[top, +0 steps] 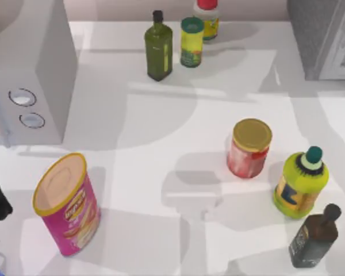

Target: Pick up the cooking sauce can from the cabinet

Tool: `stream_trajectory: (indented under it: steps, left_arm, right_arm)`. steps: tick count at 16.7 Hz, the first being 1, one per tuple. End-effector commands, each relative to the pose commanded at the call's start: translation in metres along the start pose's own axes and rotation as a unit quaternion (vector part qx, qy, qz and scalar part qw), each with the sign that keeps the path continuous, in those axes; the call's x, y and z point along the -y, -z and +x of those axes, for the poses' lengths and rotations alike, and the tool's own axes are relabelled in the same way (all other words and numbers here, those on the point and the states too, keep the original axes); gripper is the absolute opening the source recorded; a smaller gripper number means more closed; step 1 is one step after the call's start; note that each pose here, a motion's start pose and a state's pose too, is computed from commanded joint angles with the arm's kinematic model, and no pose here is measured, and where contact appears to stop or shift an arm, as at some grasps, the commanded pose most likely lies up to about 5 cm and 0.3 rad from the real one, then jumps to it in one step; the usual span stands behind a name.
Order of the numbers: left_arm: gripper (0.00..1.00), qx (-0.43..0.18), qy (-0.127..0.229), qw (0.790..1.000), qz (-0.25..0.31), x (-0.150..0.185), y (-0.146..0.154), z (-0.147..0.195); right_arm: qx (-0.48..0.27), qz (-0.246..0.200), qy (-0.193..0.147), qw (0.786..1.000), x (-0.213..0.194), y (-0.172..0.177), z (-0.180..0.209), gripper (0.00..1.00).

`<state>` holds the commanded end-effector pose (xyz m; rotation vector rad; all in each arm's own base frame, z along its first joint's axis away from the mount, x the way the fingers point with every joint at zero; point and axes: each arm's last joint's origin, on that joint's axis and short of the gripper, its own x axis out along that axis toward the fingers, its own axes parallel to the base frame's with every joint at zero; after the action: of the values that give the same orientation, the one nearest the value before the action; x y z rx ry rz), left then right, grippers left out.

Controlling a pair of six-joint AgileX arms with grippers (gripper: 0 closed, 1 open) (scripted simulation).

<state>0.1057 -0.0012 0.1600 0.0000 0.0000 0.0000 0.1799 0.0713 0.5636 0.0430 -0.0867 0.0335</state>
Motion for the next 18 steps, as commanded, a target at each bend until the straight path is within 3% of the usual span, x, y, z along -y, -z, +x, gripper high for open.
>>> stream_trajectory:
  steps: [3, 6, 11, 18]
  left_arm:
    - [1.0, 0.0, 0.0, 1.0, 0.0, 0.0, 0.0, 0.0]
    - [1.0, 0.0, 0.0, 1.0, 0.0, 0.0, 0.0, 0.0]
    - [1.0, 0.0, 0.0, 1.0, 0.0, 0.0, 0.0, 0.0]
    - [1.0, 0.0, 0.0, 1.0, 0.0, 0.0, 0.0, 0.0]
  right_arm:
    - [0.018, 0.01, -0.023, 1.0, 0.01, 0.02, -0.022, 0.0]
    - [0.019, 0.012, -0.047, 0.999, 0.02, 0.063, -0.043, 0.0]
    - [-0.012, 0.005, -0.067, 0.998, 0.041, 0.176, -0.073, 0.0]
    - [-0.057, -0.01, -0.039, 0.998, 0.07, 0.34, -0.104, 0.0]
